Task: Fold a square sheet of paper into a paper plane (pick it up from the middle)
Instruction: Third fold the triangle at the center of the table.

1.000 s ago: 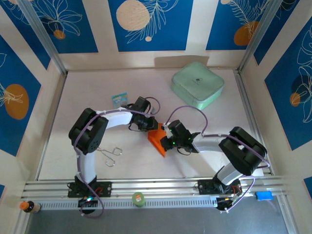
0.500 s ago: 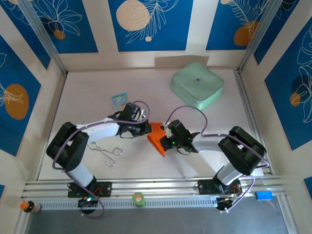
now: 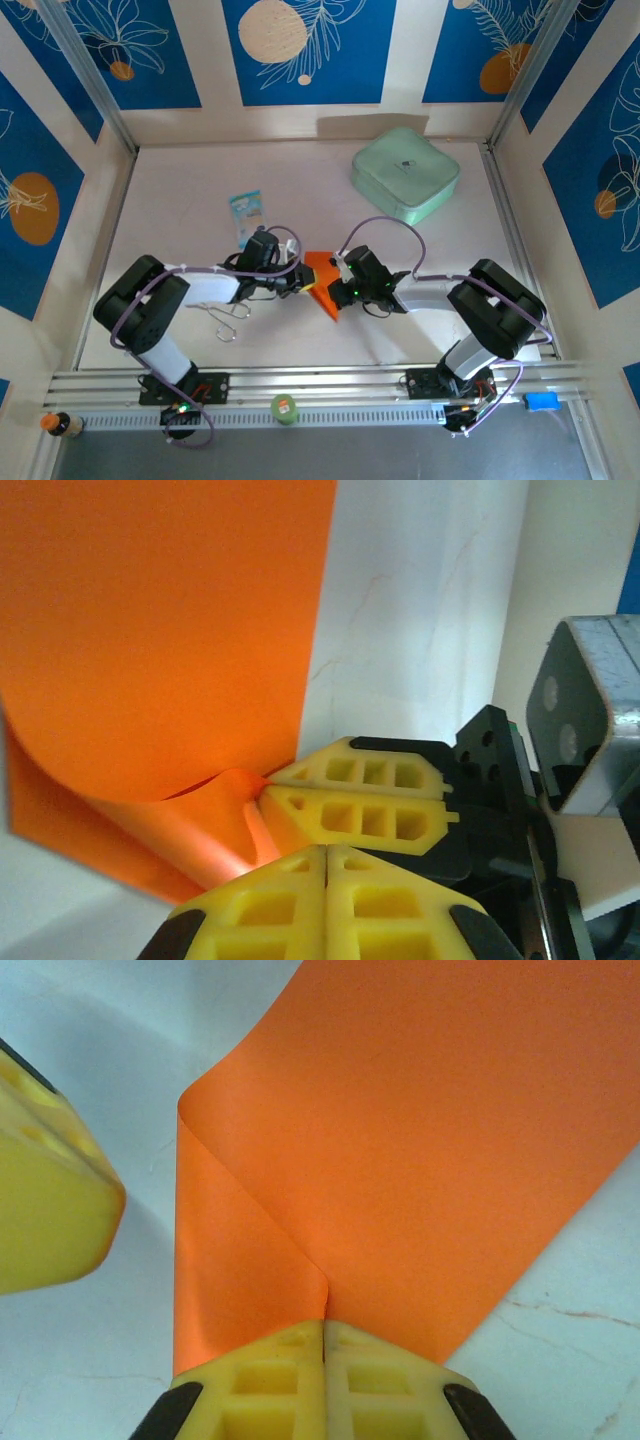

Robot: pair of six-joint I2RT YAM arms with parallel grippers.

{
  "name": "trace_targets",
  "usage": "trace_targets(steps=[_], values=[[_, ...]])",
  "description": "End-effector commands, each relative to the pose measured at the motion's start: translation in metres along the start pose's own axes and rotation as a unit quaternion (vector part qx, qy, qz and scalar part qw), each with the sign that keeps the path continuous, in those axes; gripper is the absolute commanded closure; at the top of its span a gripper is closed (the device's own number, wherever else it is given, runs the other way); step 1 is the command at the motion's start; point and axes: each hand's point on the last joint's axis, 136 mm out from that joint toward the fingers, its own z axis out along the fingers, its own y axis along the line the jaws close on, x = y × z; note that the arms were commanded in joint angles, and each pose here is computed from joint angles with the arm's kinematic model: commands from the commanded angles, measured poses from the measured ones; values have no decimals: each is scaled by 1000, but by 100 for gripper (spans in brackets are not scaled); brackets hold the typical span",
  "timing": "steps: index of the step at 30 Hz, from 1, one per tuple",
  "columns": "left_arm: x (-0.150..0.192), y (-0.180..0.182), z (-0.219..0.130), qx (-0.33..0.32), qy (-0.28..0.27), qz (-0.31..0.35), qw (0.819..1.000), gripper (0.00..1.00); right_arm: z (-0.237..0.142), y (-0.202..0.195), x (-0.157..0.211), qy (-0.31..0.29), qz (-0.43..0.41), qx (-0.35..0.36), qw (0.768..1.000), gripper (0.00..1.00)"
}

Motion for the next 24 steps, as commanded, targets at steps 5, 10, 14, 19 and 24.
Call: trace_targets(steps=[5,10,14,19,24], values=[[8,-2,15,9,31,-5,999,100,1,-5,17,30,12,8,999,100],[11,-1,20,1,39,-2,999,100,1,-5,17,30,12,8,999,100],[12,-2,22,1,42,5,999,100,0,-5,17,30,12,8,999,100],[15,14,23,-37,48,2,998,100,1,-5,17,30,11,9,999,100],[18,32,22,-76,49,0,996,100,0,-5,17,30,11,9,999,100]])
